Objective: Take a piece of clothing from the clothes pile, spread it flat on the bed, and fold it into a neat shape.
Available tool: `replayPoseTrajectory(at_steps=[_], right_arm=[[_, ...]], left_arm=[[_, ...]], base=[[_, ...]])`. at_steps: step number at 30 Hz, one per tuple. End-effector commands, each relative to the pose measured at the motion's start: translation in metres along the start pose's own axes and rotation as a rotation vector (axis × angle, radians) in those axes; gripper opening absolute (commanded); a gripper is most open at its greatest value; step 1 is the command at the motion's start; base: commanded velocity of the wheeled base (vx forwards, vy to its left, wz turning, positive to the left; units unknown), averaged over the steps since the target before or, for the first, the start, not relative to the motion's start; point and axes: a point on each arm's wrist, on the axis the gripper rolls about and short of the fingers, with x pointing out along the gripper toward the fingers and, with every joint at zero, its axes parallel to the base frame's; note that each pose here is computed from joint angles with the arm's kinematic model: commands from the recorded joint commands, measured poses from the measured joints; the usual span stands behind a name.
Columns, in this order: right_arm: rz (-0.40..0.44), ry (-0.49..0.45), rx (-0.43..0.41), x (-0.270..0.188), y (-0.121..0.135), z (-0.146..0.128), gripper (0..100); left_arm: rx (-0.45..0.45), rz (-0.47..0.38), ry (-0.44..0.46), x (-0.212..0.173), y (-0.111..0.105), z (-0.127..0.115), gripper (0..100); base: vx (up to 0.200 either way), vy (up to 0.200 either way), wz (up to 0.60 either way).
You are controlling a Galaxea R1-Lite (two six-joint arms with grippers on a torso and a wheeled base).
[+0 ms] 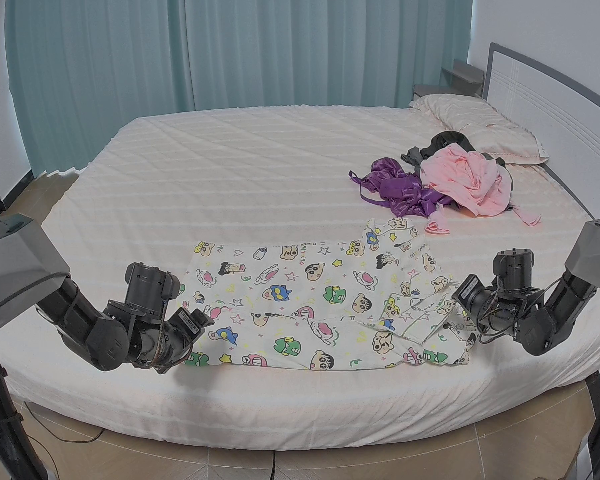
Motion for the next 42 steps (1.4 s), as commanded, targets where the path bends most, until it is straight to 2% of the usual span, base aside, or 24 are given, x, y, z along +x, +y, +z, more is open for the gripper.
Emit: replayPoseTrajectory(at_steps=[1,3,7,10,15,28,33,42], right_arm=[[0.043,-0.011,-0.047,-0.028,0.015,0.005,0],[0.036,0.001,-0.071,-0.032,0.016,0.002,0],[-0.017,0.073,-0.217,-0.045,0.007,-0.014,0],[-0.025,0.091,-0.279,-0.049,0.004,-0.019,0],[-0.002,0.05,-0.275,-0.055,0.012,-0.013,0],[0.05,0.025,-0.284,-0.072,0.025,-0.011,0],[0.053,0.054,-0.298,-0.084,0.031,-0.014,0],[-0.011,0.121,-0.321,-0.089,0.025,-0.02,0]], left_arm=[[-0.002,0.0,-0.001,0.0,0.0,0.0,100],[-0.002,0.002,0.0,0.001,0.0,0.0,100],[-0.002,0.0,-0.001,0.001,0.0,0.0,100],[-0.002,-0.001,-0.002,0.0,0.0,0.0,100],[-0.002,0.0,-0.001,0.001,0.0,0.0,100],[-0.002,0.0,-0.001,0.001,0.0,0.0,100],[-0.002,0.0,-0.001,0.001,0.0,0.0,100],[-0.005,-0.018,-0.018,0.001,0.0,0.001,100]], base=[[0.0,0.0,0.0],[0.0,0.0,0.0],[0.0,0.0,0.0],[0.0,0.0,0.0],[0.0,0.0,0.0],[0.0,0.0,0.0],[0.0,0.0,0.0],[0.0,0.0,0.0]])
